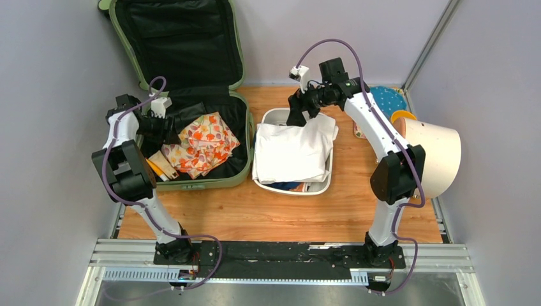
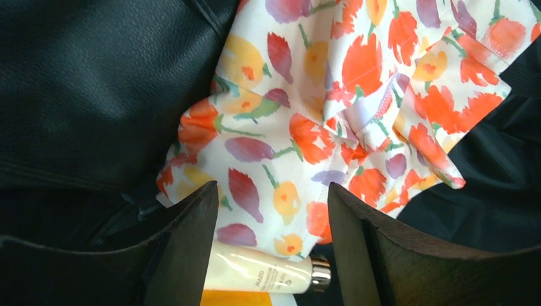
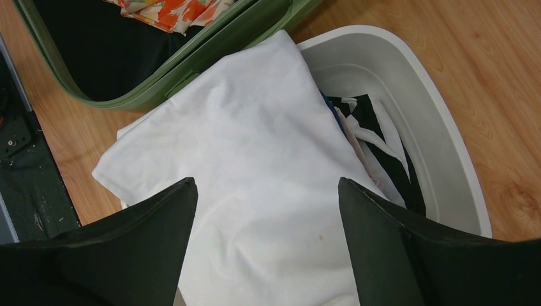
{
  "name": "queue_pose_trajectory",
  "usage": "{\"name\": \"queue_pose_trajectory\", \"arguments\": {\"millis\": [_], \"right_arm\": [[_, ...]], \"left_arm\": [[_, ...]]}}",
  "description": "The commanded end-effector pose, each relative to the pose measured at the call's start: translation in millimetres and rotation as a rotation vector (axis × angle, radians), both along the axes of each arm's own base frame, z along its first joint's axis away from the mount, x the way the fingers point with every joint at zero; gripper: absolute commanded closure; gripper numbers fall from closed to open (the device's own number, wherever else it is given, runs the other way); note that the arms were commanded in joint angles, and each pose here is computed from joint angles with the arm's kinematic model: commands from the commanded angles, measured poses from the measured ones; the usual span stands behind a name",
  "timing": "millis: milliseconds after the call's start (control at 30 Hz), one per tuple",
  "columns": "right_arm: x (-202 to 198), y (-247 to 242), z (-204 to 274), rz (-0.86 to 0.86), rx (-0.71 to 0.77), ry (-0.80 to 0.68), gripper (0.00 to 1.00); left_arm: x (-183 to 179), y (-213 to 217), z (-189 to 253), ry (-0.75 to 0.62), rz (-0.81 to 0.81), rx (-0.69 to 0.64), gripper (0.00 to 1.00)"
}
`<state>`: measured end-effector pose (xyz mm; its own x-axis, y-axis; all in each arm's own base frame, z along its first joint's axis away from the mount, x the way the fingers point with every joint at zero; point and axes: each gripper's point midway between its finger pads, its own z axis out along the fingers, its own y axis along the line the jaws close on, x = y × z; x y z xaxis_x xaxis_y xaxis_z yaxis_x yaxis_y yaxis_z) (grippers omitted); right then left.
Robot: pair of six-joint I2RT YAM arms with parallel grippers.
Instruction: Open, take out, and arrange the luggage
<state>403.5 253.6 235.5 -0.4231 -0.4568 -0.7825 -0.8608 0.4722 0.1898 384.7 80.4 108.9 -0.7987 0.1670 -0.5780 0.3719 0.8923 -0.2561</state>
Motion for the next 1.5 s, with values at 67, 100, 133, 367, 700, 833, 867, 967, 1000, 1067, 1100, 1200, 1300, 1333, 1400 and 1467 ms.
{"name": "queue_pose_trajectory", "arguments": {"millis": [67,100,133,367,700,833,867,967,1000,1067,1100,1200,1300,1333,1400,1467], "right_arm": [[9.0,13.1,22.8,0.013,0.062,-0.052,0.16],[9.2,14.3,22.0,0.015,0.063,-0.049,0.16],[10.4,14.4,24.9,0.016,0.068,-0.056,0.16],[16.6,18.2,31.4,0.017,0.082,-0.077,0.16],[17.0,16.0,32.3,0.006,0.073,-0.084,0.17],[18.0,15.4,30.7,0.003,0.071,-0.082,0.17],[17.4,15.9,31.4,0.005,0.072,-0.083,0.17],[17.7,15.7,31.3,0.005,0.07,-0.086,0.17],[17.7,14.9,31.5,0.004,0.07,-0.086,0.17],[17.6,15.9,30.1,0.006,0.07,-0.083,0.17],[17.4,16.2,30.8,0.006,0.072,-0.081,0.17],[17.4,16.8,32.4,0.005,0.077,-0.081,0.17],[17.1,15.7,31.5,0.002,0.072,-0.081,0.17],[16.7,15.1,32.9,0.0,0.071,-0.085,0.17],[15.8,14.7,30.7,0.0,0.068,-0.08,0.17],[15.0,13.9,31.2,-0.002,0.066,-0.081,0.17]], "left_arm": [[44.5,4.3,12.2,-0.155,-0.061,0.015,0.35],[51.4,1.2,10.7,-0.173,-0.079,0.025,0.37],[55.8,-1.0,9.8,-0.183,-0.092,0.032,0.37],[94.9,-15.4,-7.2,-0.228,-0.152,0.107,0.37],[105.3,-30.9,-31.3,-0.189,-0.239,0.097,0.38],[95.4,-55.0,-17.8,-0.208,-0.299,-0.006,0.44],[88.1,-62.8,-11.0,-0.225,-0.32,-0.032,0.47],[69.9,-75.6,-9.1,-0.238,-0.374,0.01,0.56],[69.4,-79.7,-7.7,-0.262,-0.389,0.027,0.58],[58.3,-82.9,-12.7,-0.259,-0.39,0.05,0.64],[59.6,-83.5,-13.5,-0.27,-0.391,0.061,0.66],[63.1,-79.1,-19.2,-0.252,-0.375,0.106,0.71],[71.4,-71.9,-20.4,-0.255,-0.33,0.143,0.65],[71.6,-72.4,-20.4,-0.257,-0.33,0.14,0.64],[73.6,-74.9,-19.6,-0.272,-0.336,0.14,0.62],[75.9,-73.5,-20.5,-0.271,-0.328,0.153,0.69]]}}
